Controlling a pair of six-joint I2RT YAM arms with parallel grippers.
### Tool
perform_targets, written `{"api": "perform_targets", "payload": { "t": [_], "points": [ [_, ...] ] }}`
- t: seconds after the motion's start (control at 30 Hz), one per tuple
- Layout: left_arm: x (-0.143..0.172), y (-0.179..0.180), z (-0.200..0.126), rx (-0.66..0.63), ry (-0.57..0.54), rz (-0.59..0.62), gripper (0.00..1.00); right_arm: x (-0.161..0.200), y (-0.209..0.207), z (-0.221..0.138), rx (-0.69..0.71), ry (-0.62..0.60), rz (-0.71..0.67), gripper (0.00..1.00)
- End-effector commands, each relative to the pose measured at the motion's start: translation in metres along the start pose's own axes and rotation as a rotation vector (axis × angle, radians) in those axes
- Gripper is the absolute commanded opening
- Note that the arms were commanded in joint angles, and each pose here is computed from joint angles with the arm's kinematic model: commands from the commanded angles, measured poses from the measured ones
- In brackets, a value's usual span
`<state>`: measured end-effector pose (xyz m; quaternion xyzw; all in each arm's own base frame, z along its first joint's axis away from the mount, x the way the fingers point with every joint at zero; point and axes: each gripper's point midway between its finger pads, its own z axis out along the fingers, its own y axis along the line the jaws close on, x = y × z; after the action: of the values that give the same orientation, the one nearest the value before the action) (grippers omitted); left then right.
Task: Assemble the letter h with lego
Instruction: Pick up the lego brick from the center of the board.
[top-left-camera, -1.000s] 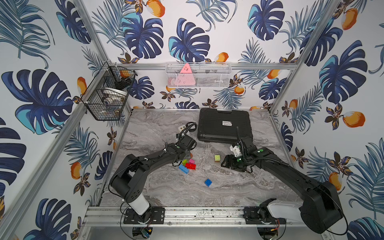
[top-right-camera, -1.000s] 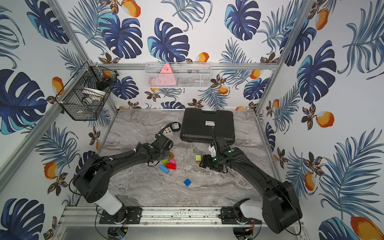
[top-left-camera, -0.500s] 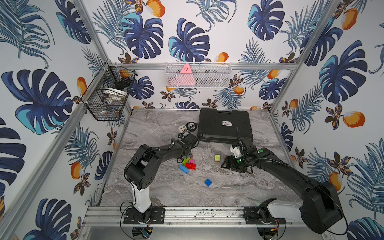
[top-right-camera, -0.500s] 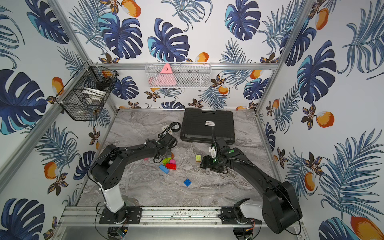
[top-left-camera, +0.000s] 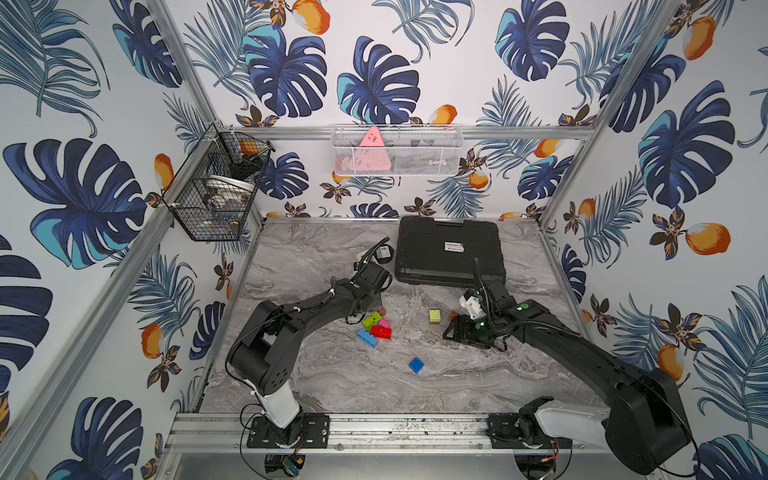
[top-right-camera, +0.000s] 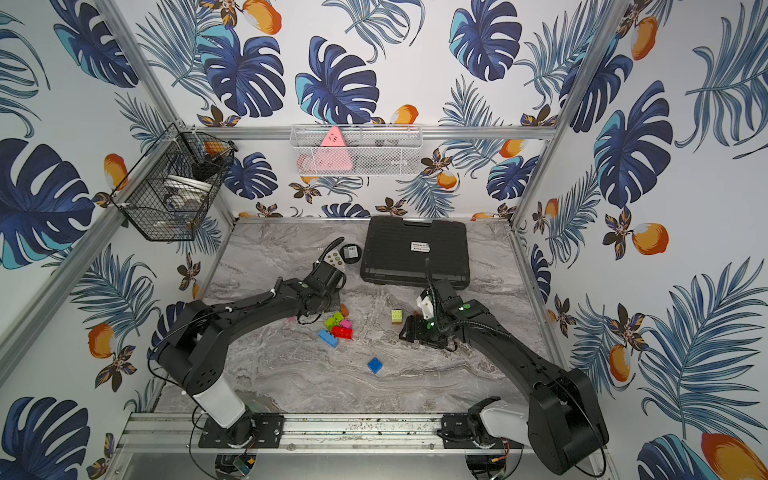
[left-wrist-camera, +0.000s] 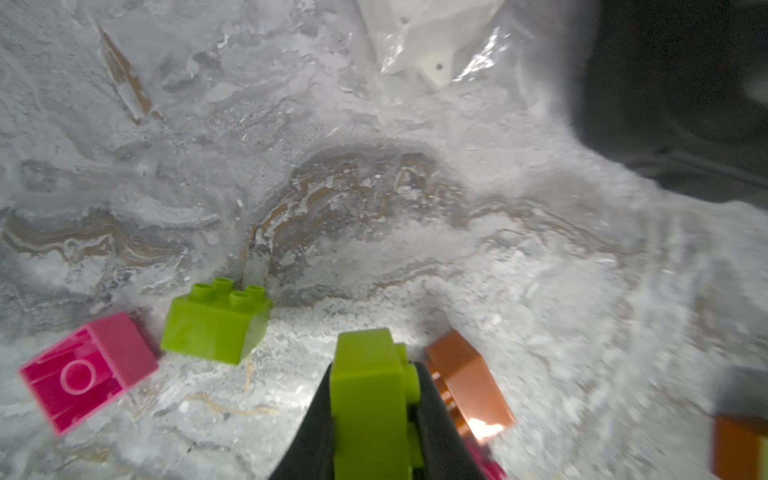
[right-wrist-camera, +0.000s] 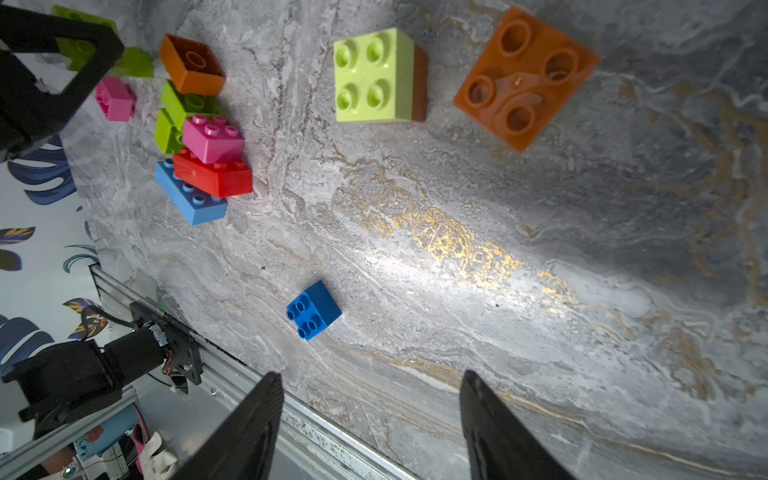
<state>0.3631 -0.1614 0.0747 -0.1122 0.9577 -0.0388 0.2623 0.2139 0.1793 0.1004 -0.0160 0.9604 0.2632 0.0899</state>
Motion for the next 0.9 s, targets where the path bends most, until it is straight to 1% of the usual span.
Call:
{"api": "perform_targets", "payload": {
  "t": [0.0, 0.07, 0.13, 0.2, 0.3, 0.4, 0.5, 0.6, 0.8, 0.87],
  "points": [
    [0.011, -0.024, -0.025, 0.182, 0.062, 0.037, 0.15, -0.002, 0.024, -0.008, -0.094, -0.065, -0.151, 0.70],
    [0.021, -0.037, -0.042, 0.295, 0.098, 0.043, 0.16, 0.000, 0.039, -0.016, -0.134, -0.139, -0.282, 0.70],
    [0.037, -0.060, -0.061, 0.454, 0.159, 0.068, 0.17, 0.004, 0.060, -0.026, -0.199, -0.237, -0.444, 0.71],
    [0.059, -0.089, -0.083, 0.622, 0.232, 0.118, 0.17, 0.006, 0.080, -0.036, -0.261, -0.364, -0.587, 0.71],
    [0.090, -0.123, -0.113, 0.777, 0.317, 0.214, 0.17, 0.019, 0.102, -0.044, -0.373, -0.481, -0.792, 0.72],
    [0.113, -0.150, -0.145, 0.922, 0.374, 0.284, 0.19, 0.009, 0.099, -0.042, -0.347, -0.569, -0.789, 0.72],
    [0.121, -0.161, -0.162, 1.004, 0.399, 0.283, 0.19, 0.010, 0.093, -0.035, -0.330, -0.583, -0.821, 0.72],
    [0.123, -0.163, -0.168, 1.039, 0.407, 0.271, 0.19, 0.010, 0.086, -0.030, -0.310, -0.619, -0.830, 0.71],
    [0.130, -0.165, -0.163, 1.049, 0.446, 0.259, 0.20, 0.016, 0.092, -0.038, -0.360, -0.685, -0.892, 0.62],
    [0.132, -0.166, -0.161, 1.053, 0.460, 0.248, 0.20, 0.015, 0.091, -0.037, -0.346, -0.697, -0.897, 0.60]
  ]
}}
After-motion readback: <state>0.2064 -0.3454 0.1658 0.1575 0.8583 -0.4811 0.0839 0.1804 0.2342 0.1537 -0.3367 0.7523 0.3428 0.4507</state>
